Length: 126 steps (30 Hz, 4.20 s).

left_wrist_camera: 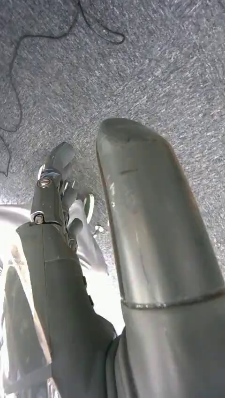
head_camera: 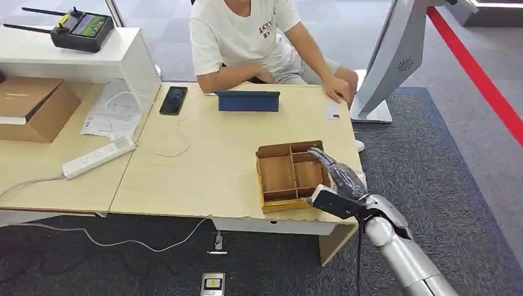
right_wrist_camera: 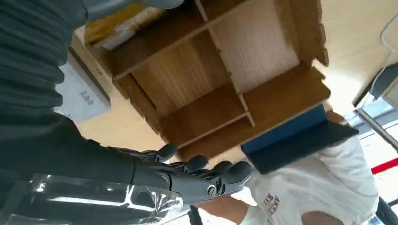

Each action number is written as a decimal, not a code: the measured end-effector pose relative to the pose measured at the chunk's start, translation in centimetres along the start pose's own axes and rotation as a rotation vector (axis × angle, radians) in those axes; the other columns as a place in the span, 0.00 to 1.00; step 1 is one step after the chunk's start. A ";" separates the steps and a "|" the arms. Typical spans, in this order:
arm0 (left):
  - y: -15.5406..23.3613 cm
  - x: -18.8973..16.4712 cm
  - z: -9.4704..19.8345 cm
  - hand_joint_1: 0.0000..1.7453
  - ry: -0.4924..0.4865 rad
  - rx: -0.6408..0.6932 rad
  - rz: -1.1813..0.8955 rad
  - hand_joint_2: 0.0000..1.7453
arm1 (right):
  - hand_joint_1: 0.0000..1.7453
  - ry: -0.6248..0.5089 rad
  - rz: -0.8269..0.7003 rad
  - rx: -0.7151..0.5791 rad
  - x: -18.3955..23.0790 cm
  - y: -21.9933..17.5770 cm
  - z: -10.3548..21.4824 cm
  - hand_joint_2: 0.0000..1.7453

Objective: Pass the card to the sensor for recognition and then transmit it.

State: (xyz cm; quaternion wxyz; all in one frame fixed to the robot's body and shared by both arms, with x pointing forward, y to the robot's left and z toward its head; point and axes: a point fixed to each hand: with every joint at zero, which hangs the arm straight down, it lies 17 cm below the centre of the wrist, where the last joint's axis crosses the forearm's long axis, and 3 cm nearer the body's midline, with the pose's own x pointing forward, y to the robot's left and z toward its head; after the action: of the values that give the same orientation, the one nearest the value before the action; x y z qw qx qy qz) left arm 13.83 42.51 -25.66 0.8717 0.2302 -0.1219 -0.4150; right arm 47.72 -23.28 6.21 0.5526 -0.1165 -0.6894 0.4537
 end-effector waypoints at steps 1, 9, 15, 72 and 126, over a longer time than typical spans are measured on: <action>0.1 -0.1 0.0 0.00 0.003 0.001 0.000 0.00 | 0.00 0.005 -0.007 0.016 0.0 0.6 0.3 1.00; 0.3 -0.4 -0.1 0.00 0.010 0.003 -0.001 0.00 | 0.00 0.037 -0.038 0.103 -0.3 3.8 2.2 1.00; 0.5 -0.7 -0.1 0.00 0.012 0.006 -0.004 0.00 | 0.00 0.036 -0.022 0.134 0.0 4.5 2.9 1.00; 1.1 -0.8 -0.2 0.00 0.002 0.020 -0.029 0.00 | 0.00 0.083 0.597 0.028 -4.8 4.4 3.5 1.00; 1.3 -0.8 -0.2 0.00 0.000 0.034 -0.036 0.00 | 1.00 0.076 0.543 0.003 -4.5 4.3 2.2 1.00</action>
State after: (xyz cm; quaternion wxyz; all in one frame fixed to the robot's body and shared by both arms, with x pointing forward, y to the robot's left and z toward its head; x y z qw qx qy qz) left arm 14.33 43.94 -25.21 0.8601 0.2470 -0.1247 -0.4285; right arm 46.01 -24.94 0.09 0.4366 -0.3131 -0.6109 0.5815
